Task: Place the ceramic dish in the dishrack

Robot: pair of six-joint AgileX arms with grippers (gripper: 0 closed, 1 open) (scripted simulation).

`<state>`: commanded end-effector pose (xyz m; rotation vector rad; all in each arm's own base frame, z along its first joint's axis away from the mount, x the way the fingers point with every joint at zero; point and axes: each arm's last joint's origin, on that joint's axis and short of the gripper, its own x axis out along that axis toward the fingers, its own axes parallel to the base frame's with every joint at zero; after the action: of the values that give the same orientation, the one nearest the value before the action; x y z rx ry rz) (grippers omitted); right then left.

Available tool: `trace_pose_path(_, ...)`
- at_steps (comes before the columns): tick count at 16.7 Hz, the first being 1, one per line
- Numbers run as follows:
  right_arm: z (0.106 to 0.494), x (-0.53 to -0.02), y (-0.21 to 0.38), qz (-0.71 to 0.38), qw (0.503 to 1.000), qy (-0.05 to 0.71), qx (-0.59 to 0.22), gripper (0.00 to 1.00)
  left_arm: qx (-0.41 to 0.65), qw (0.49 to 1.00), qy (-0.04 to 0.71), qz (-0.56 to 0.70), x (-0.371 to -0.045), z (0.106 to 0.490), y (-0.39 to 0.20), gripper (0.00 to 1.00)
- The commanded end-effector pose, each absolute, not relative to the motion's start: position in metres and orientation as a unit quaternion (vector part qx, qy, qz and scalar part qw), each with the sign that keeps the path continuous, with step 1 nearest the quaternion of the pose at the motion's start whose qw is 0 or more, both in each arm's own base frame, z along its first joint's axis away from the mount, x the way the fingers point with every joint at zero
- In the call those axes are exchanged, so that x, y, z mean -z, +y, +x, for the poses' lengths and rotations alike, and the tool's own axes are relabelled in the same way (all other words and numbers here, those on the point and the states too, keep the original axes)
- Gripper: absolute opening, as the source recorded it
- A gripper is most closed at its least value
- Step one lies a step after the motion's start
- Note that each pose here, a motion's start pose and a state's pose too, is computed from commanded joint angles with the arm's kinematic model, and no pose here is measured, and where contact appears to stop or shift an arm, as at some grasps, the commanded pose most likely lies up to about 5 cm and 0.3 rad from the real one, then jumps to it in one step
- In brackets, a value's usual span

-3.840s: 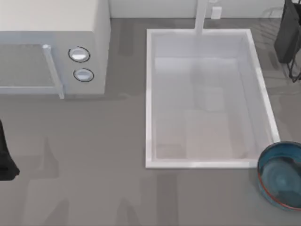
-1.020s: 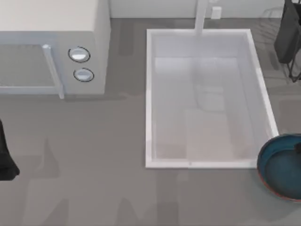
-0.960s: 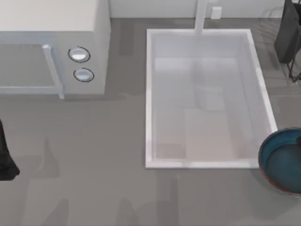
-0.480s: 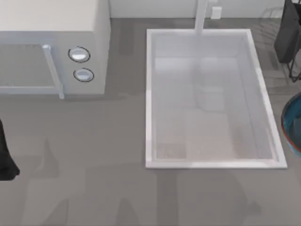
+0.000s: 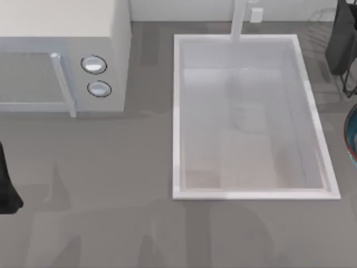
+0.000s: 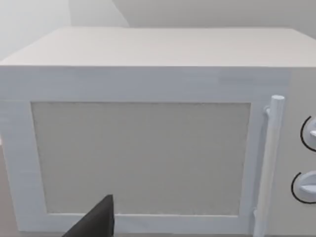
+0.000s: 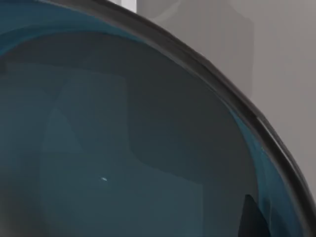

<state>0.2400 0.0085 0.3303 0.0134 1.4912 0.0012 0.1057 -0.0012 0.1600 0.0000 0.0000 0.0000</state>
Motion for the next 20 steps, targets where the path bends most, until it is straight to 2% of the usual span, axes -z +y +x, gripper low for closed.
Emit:
trace_pose_path(3, 0.240, -0.332, 0.005, 0.017, 0.747, 0.665, -0.003, 0.00, 0.000, 1.000, 0.000, 0.000, -0.160, 0.106, -0.001, 1.00)
trace_pose_path(7, 0.242, -0.339, -0.015, 0.068, 0.809, 0.584, -0.006, 0.00, 0.000, 1.000, 0.000, 0.000, -0.160, 0.106, -0.001, 1.00)
trace_pose_path(10, 0.244, -0.348, -0.038, 0.106, 0.873, 0.476, -0.006, 0.00, 0.000, 1.000, 0.000, 0.000, -0.160, 0.106, -0.001, 1.00)
trace_pose_path(14, 0.237, -0.370, -0.074, 0.114, 0.951, 0.287, -0.003, 0.00, 0.000, 1.000, 0.000, 0.000, -0.160, 0.106, -0.001, 1.00)
trace_pose_path(17, 0.220, -0.391, -0.094, 0.081, 0.985, 0.151, 0.000, 0.00, 0.000, 1.000, 0.000, 0.000, -0.160, 0.106, -0.001, 1.00)
trace_pose_path(20, 0.197, -0.408, -0.104, 0.036, 0.998, 0.054, 0.003, 0.00, 0.000, 1.000, 0.000, 0.000, -0.160, 0.106, -0.001, 1.00)
